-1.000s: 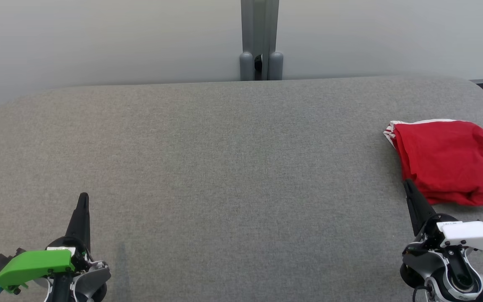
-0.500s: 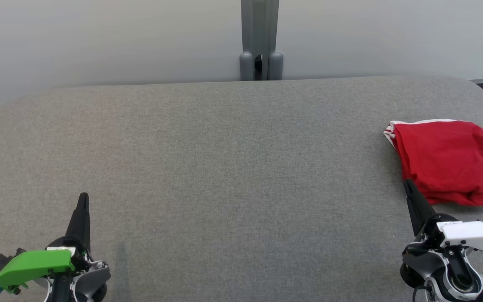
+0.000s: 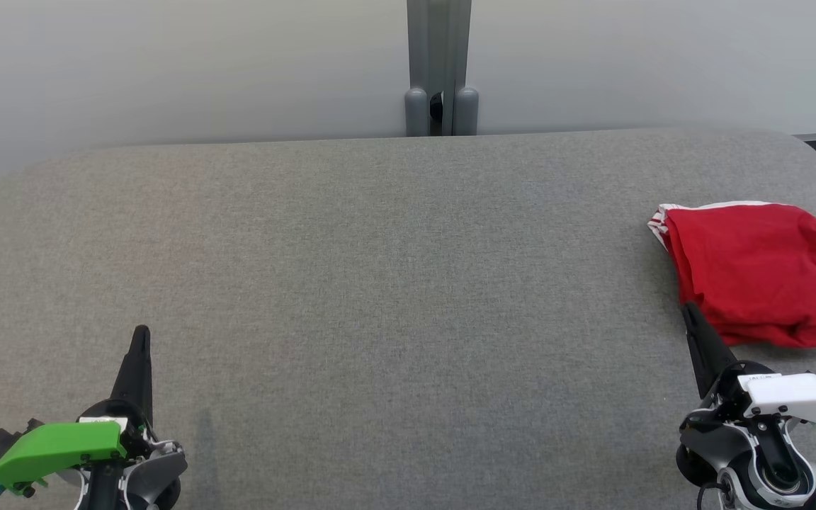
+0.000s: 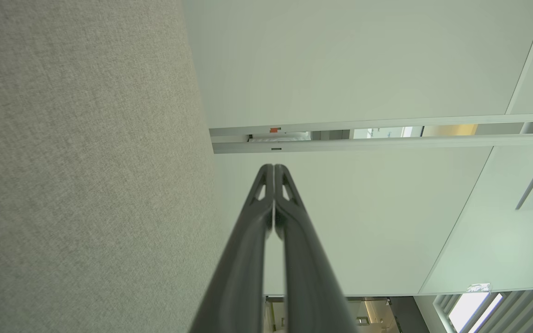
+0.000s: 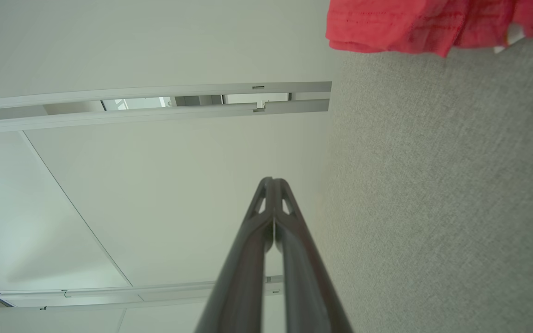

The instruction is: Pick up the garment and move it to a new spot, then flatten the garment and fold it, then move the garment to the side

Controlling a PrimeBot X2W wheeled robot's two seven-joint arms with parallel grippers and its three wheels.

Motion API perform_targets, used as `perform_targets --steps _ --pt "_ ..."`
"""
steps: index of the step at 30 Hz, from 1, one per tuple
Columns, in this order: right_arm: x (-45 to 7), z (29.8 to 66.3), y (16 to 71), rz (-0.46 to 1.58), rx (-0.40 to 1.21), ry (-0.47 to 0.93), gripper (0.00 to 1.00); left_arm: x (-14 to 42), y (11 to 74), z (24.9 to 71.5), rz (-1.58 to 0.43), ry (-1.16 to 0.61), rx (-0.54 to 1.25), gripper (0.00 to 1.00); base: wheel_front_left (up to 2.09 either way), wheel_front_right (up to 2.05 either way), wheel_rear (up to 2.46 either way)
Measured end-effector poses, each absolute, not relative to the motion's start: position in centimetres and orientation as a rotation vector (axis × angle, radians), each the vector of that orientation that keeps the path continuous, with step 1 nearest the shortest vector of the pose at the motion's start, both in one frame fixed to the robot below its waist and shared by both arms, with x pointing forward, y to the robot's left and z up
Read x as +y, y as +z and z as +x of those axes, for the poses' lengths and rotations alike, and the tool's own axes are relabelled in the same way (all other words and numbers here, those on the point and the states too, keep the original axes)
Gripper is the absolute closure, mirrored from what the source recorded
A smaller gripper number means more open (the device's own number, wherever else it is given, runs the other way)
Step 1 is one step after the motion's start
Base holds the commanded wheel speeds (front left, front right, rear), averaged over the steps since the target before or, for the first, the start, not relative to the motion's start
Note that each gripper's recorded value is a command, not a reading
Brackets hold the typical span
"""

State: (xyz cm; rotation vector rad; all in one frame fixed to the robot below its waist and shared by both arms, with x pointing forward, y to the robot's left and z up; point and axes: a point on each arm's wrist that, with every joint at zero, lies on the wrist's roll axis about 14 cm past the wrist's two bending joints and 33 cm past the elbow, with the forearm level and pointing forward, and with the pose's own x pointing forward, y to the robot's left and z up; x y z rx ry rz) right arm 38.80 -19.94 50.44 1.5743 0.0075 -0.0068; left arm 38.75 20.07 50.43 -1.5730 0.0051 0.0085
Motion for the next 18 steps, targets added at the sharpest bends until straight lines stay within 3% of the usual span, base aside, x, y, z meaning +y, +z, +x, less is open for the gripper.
perform_targets --steps 18 --pt "-19.94 38.80 50.45 1.574 0.007 -0.007 1.00 20.06 50.43 38.75 -1.573 0.008 0.005 1.00 0.00 0.00 0.00"
